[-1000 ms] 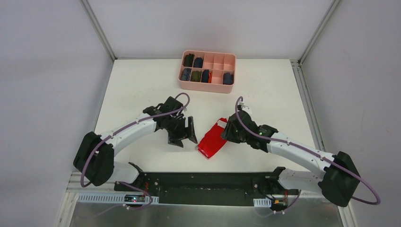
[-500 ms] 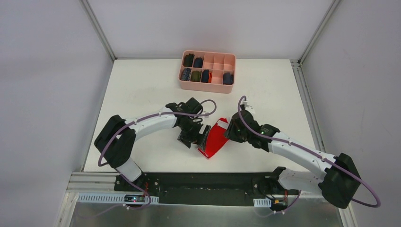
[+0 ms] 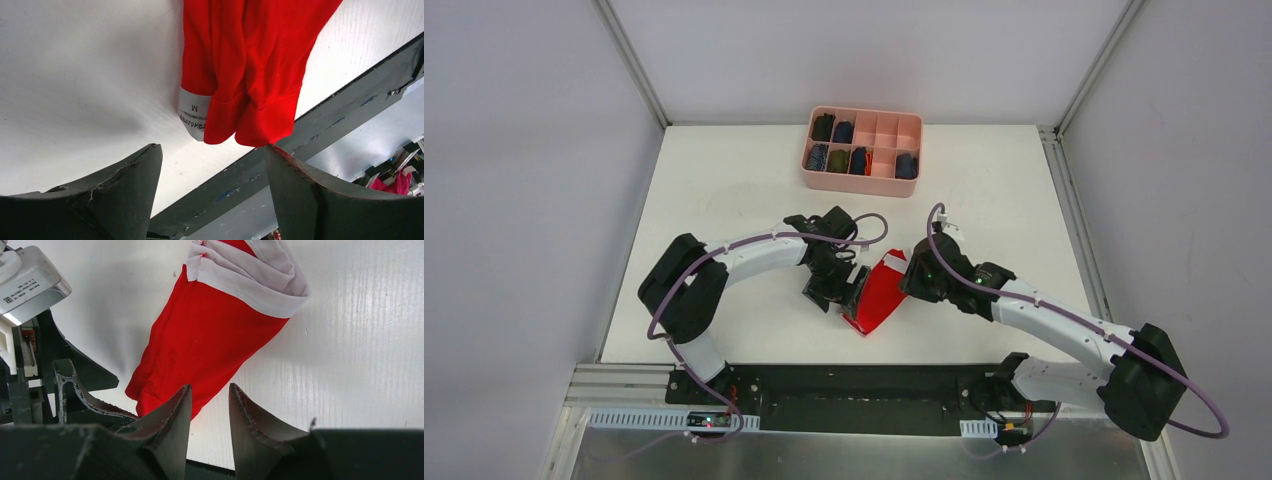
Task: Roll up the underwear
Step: Roll the underwear to the center of the board.
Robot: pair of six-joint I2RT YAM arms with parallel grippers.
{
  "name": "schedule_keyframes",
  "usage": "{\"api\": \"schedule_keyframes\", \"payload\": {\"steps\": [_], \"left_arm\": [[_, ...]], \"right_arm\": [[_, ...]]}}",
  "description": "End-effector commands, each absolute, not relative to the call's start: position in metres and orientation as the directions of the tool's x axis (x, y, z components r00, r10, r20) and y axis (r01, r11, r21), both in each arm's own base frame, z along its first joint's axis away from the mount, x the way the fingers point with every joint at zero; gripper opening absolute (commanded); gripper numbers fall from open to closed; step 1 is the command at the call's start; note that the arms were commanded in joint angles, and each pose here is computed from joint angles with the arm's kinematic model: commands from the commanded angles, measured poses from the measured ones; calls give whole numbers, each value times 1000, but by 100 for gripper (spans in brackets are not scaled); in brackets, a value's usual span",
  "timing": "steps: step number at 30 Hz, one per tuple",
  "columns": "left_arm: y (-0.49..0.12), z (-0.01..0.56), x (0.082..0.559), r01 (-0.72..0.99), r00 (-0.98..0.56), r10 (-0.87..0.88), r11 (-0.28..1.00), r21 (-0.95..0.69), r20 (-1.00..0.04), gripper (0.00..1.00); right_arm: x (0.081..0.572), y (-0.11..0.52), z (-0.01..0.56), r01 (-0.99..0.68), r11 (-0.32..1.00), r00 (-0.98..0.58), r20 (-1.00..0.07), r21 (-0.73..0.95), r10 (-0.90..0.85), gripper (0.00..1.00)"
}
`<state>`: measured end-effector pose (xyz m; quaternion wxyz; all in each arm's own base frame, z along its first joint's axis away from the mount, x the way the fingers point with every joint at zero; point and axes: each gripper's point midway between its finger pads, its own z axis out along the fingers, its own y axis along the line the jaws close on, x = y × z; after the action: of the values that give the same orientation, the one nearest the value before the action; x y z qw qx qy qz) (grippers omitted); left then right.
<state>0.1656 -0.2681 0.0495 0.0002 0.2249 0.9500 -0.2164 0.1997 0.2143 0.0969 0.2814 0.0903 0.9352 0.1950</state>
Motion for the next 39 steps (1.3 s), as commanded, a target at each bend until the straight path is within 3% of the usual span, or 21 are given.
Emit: {"api": "schedule_keyframes", "payload": {"steps": [1, 10, 25, 28, 31, 36, 39], "left_arm": [[-278, 62, 171, 453, -887, 441, 771, -447, -138, 77], [-280, 54, 176, 384, -921, 370, 805, -451, -124, 73], [-281, 35, 175, 307, -948, 310, 836, -454, -70, 41], [-284, 35, 176, 292, -953, 296, 837, -463, -67, 27], [-288, 36, 176, 271, -959, 276, 838, -474, -59, 2], [-292, 40, 175, 206, -974, 227, 842, -498, -19, 0], [-296, 43, 171, 144, -982, 187, 841, -521, 29, 0]], "right_arm": [[202, 212, 100, 70, 910, -820, -496, 409, 286, 35], [202, 213, 99, 63, 914, -827, -491, 401, 272, 35], [200, 212, 98, 56, 915, -829, -492, 399, 266, 35], [200, 212, 99, 57, 914, -828, -492, 401, 267, 35], [199, 212, 100, 39, 916, -831, -496, 398, 251, 35], [193, 228, 111, -108, 895, -840, -522, 433, 152, 35], [189, 240, 116, -240, 893, -807, -589, 381, 34, 37]]}}
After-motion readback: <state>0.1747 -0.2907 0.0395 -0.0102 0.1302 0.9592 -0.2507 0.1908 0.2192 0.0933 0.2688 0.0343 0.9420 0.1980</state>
